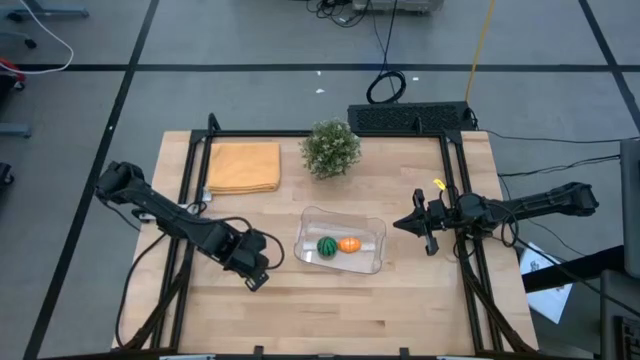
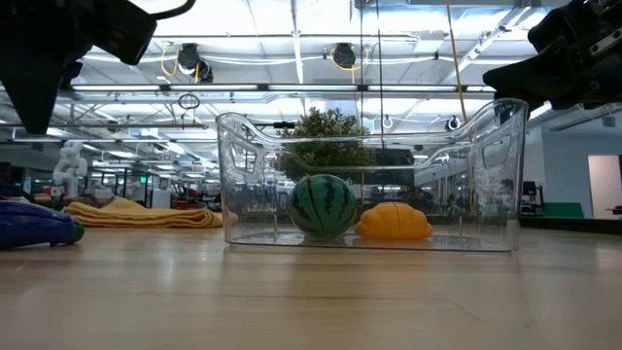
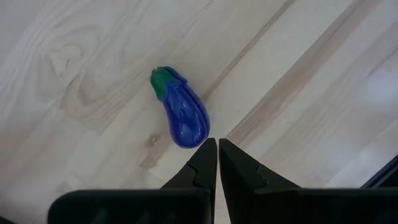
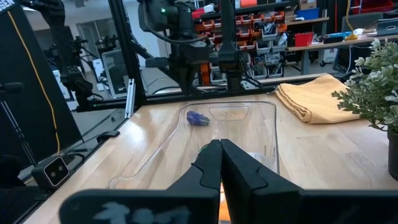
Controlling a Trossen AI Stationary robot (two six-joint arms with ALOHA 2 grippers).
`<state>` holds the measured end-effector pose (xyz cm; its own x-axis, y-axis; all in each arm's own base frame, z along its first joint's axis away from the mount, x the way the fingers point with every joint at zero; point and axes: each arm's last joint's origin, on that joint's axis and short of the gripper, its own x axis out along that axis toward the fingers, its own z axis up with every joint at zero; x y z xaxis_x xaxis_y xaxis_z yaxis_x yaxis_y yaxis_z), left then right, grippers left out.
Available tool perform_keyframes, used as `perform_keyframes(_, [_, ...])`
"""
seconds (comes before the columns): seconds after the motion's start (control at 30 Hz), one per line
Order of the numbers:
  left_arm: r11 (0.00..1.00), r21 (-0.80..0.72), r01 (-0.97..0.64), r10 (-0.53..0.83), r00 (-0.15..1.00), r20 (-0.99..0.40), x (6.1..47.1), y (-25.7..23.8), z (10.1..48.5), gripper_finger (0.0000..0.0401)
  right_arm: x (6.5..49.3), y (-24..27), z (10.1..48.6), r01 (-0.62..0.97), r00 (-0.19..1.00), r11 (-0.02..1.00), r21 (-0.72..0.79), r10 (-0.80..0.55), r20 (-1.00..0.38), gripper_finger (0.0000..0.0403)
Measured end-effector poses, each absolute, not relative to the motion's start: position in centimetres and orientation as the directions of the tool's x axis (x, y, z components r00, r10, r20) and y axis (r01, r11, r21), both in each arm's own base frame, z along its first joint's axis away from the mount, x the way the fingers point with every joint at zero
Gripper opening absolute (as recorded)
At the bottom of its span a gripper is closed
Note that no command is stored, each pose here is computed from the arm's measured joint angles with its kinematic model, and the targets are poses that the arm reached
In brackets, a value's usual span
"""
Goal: Pick and placing Produce into tupperware
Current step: Put the eggplant into the transparent bin
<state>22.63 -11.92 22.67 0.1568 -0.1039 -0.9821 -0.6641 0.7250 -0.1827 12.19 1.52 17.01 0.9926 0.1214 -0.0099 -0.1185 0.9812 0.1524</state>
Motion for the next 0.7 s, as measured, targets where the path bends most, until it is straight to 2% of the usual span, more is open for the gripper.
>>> perform_keyframes(0.17, [0.723,-0.182,-0.667,-0.100,0.160,-0.982,22.64,-11.91,22.67,0.0052,12.19,1.52,17.01,-0.119,0.993,0.981,0.152,0.121,-0.010,0.0000])
perform_keyframes(0.53, [0.708,-0.184,-0.682,-0.096,0.165,-0.982,22.70,-11.85,22.67,0.0190,12.19,1.52,17.01,-0.118,0.993,0.981,0.152,0.121,-0.010,0.0000])
perform_keyframes(0.7, [0.701,-0.181,-0.690,-0.089,0.167,-0.982,22.82,-11.58,22.68,0.0234,12.19,1.52,17.01,-0.118,0.993,0.981,0.152,0.121,-0.010,0.0000])
